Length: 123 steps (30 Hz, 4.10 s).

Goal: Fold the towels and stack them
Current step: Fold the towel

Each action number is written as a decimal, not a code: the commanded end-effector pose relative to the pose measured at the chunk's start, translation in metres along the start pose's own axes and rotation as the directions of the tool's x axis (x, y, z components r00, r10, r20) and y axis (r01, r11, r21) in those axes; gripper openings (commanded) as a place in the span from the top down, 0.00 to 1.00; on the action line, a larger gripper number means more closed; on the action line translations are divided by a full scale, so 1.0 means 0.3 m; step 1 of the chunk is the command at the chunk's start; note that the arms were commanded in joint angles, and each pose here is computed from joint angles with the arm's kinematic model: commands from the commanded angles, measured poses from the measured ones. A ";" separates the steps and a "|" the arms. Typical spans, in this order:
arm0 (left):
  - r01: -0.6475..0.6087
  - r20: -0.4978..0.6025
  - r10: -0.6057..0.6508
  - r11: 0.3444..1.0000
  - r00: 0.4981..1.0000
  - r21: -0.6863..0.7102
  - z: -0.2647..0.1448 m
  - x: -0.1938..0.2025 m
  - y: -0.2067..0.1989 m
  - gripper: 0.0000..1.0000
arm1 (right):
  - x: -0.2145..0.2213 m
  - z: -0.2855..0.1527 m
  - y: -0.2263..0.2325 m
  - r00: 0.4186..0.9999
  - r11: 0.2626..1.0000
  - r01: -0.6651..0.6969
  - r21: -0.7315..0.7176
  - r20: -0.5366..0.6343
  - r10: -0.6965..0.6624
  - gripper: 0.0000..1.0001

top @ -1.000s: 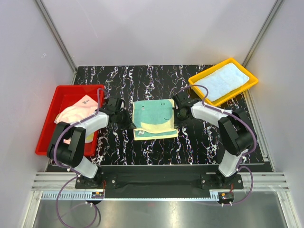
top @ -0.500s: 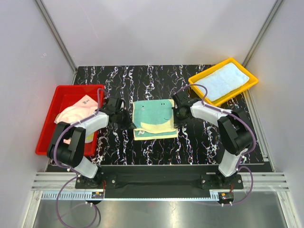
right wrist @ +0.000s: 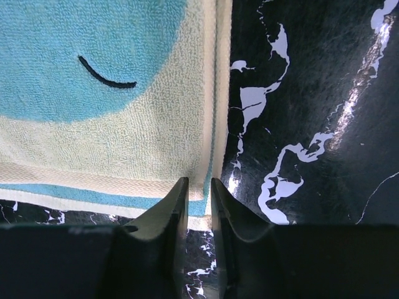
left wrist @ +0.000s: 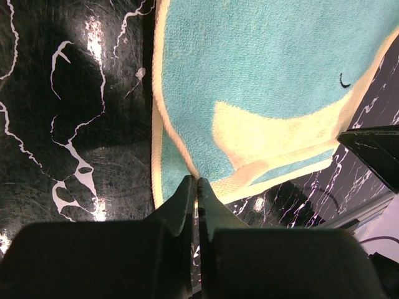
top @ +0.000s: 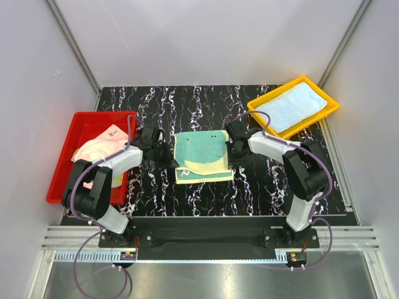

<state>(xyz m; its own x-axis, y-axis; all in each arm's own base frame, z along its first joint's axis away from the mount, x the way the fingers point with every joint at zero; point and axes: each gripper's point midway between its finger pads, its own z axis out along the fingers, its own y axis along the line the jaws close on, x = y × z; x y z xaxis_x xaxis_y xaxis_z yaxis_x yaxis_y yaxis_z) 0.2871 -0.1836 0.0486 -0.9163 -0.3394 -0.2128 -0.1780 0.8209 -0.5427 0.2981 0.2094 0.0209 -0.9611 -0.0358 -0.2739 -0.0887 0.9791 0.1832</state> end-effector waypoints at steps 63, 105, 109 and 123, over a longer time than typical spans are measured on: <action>-0.054 0.016 0.052 0.992 0.999 0.116 -0.099 0.068 -0.088 1.00 | -0.025 -0.183 0.019 0.989 0.996 0.086 -0.022 0.123 -0.083 1.00; -0.052 -0.077 0.058 0.995 0.995 0.079 -0.014 0.273 0.042 1.00 | 0.157 -0.056 -0.017 0.998 0.995 0.022 -0.093 0.059 -0.017 1.00; -0.059 -0.086 0.065 0.995 0.994 0.077 -0.007 0.288 0.049 1.00 | 0.159 -0.047 -0.022 0.999 0.996 0.018 -0.086 0.052 -0.014 1.00; -0.079 -0.001 0.080 0.993 0.997 0.084 -0.162 0.224 -0.049 1.00 | 0.135 -0.203 -0.001 0.996 0.994 0.040 -0.105 0.078 -0.032 1.00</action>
<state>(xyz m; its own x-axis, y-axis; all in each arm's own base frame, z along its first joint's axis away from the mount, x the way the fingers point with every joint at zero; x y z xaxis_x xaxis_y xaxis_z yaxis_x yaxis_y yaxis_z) 0.2123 -0.1972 0.0660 -0.9386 -0.2616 -0.2250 -0.0866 0.8099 -0.5801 0.2478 0.1941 0.0498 -0.9414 -0.0468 -0.3341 -0.1361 0.9588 0.2493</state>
